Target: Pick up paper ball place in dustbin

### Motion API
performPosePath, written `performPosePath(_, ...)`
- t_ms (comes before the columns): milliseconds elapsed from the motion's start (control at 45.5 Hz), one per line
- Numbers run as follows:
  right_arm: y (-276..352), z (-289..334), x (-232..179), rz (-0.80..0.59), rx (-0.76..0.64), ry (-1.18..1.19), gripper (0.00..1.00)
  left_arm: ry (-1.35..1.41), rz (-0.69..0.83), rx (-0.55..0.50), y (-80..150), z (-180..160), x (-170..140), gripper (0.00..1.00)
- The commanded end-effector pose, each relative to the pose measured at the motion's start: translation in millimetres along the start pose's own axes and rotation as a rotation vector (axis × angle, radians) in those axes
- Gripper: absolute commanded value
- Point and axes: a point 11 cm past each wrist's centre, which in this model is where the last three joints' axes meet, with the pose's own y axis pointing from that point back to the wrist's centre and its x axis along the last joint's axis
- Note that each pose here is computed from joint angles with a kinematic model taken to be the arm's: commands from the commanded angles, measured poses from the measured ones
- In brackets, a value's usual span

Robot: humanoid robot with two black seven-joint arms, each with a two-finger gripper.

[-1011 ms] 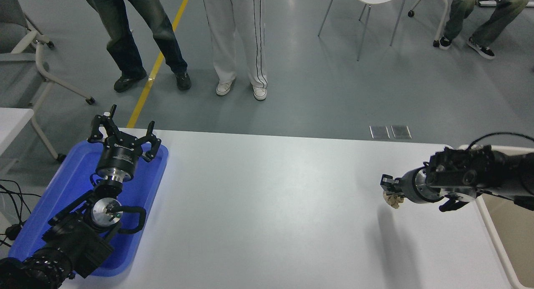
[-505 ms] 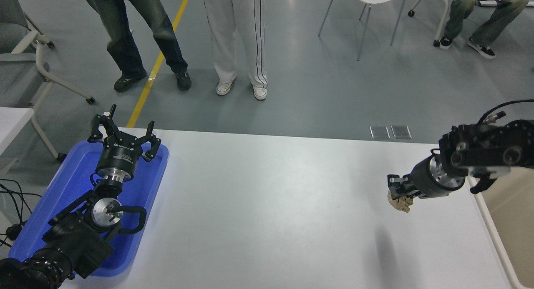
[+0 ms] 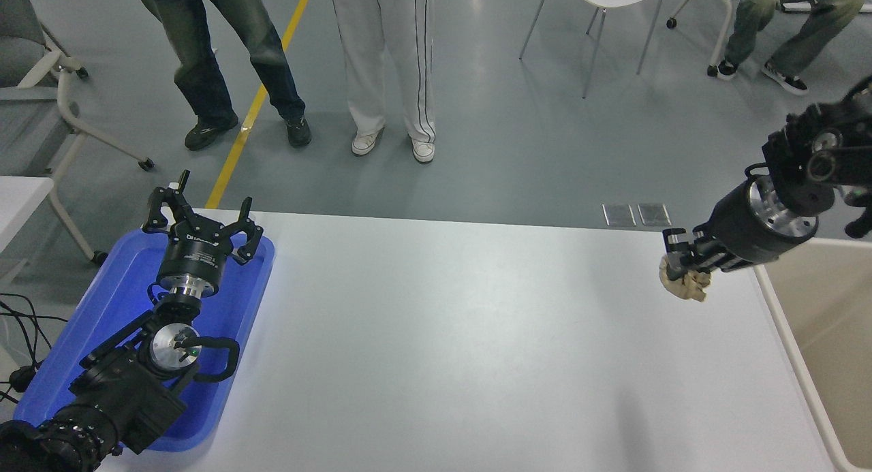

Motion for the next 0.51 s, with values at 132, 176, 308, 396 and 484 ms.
performPosePath(132,86,-6,19,0.094,-0.016,0.035,0.0,-0.001,0.0,0.001,0,0,0,1.0)
performPosePath(176,95,-7,20,0.115,-0.018,0.038,0.0,-0.001,0.0,0.001,0,0,0,1.0)
performPosePath(308,110,-10,22,0.153,-0.013,0.043,0.0,-0.001,0.001,0.0,0,0,0,1.0)
performPosePath(396,113,-11,21,0.156,-0.009,0.047,0.0,0.0,0.0,0.0,0,0,0,1.0)
performPosePath(484,114,-12,22,0.16,-0.009,0.049,0.0,0.0,0.0,0.0,0,0,0,1.0)
